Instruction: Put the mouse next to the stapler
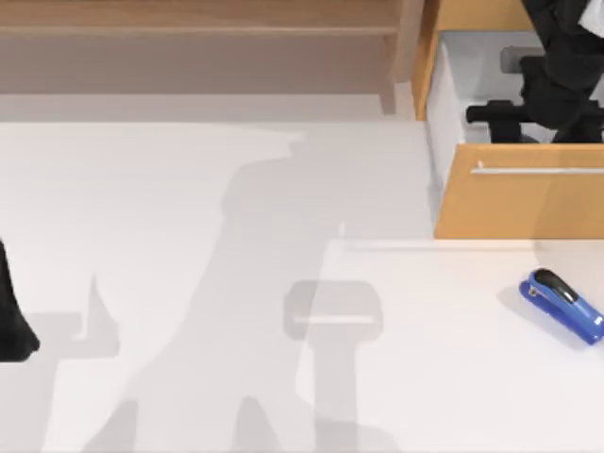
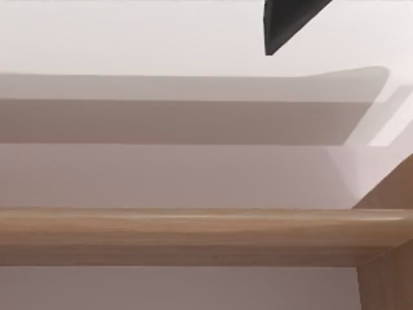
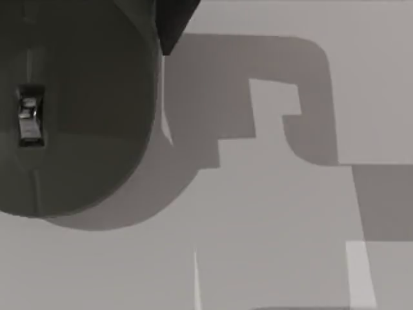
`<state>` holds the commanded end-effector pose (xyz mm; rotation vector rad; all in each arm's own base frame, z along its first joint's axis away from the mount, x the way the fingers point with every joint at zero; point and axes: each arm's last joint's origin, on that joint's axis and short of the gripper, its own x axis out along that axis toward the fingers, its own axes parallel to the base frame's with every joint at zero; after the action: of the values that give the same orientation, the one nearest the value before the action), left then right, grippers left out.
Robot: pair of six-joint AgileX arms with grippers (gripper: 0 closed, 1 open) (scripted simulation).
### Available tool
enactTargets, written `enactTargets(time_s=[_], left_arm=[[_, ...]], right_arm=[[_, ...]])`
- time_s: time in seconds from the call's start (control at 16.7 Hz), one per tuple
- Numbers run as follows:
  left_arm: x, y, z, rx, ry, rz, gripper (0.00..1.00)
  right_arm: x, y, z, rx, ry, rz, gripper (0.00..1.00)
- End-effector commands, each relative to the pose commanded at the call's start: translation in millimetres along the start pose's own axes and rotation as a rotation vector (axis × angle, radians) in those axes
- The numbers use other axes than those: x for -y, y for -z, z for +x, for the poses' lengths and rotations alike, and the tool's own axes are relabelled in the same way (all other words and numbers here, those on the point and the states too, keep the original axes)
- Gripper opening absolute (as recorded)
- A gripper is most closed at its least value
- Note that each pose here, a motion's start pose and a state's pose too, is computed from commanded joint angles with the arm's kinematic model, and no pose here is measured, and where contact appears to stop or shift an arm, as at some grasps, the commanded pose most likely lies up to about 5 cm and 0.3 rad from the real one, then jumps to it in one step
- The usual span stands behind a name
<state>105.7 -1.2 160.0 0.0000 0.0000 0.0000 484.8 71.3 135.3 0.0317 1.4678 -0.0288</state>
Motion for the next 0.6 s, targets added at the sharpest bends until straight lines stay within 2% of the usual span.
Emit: enactTargets(time_s=[0.3,0.6], left_arm=[[0.0,0.0,0.0,0.0,0.0,0.0,1.0],[0.0,0.0,0.0,0.0,0.0,0.0,1.0]], right_arm=[[-3.1,1.2,-12.5,0.018,0.004,-0.007,0.0],[-7.1,19.6,-80.2,0.126,0.063,-0.019,0.0]])
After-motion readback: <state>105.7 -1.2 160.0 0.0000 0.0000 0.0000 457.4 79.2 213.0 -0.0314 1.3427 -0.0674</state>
